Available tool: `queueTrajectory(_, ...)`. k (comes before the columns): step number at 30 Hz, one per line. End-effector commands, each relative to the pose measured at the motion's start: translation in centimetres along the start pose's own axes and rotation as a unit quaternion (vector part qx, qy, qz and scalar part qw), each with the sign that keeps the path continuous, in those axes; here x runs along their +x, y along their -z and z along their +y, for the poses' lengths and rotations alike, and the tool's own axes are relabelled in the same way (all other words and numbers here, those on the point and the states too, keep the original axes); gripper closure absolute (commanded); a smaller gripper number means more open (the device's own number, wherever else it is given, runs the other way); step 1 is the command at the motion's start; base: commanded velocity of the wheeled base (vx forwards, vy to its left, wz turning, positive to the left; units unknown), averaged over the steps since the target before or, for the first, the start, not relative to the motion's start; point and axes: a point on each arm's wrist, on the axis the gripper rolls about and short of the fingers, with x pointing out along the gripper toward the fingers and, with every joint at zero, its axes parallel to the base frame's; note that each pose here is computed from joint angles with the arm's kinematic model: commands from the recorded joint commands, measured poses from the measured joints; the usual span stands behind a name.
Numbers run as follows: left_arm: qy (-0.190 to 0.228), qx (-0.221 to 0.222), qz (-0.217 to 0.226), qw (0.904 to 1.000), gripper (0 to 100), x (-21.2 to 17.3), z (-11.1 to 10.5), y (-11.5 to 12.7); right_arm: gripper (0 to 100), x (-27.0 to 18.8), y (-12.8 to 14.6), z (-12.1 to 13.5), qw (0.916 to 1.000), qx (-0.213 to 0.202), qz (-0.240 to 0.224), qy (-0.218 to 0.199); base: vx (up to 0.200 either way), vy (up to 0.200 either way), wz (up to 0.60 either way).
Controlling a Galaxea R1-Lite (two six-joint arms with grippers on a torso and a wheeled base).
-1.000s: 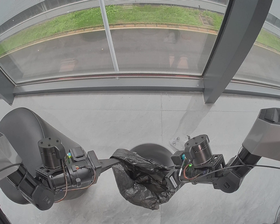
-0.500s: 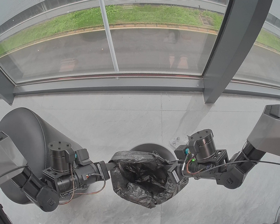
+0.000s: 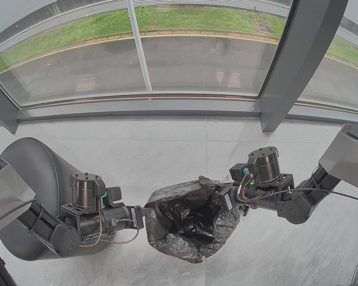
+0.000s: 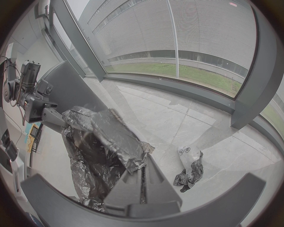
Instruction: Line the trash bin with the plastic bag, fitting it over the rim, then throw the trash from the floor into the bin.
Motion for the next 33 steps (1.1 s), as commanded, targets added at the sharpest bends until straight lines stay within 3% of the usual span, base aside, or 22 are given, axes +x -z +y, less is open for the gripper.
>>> queueTrajectory(1, -0.001, 0.012, -0.007, 0.9999, 100, 0.3, 0.2, -0.5, 100, 0.7, 0.2, -0.5, 1.0000, 0.000, 0.002, 0.009, 0.000, 0.000, 0.00)
queueTrajectory(8, 0.000, 0.025, -0.021, 0.9995, 100, 1.4, 0.4, -1.7, 100, 2.1, 0.1, -1.5, 0.9997, -0.010, -0.005, 0.020, 0.000, 0.000, 0.00)
queueTrajectory(19, -0.017, 0.037, -0.002, 0.9992, 100, 2.3, 1.8, -1.0, 100, 4.8, -0.3, -1.9, 0.9995, -0.010, -0.016, 0.025, 0.000, 0.000, 0.00)
queueTrajectory(33, -0.034, 0.021, -0.003, 0.9992, 100, 3.5, 3.8, -1.0, 100, 5.9, 0.0, -2.7, 0.9991, -0.007, -0.018, 0.039, 0.000, 0.000, 0.00)
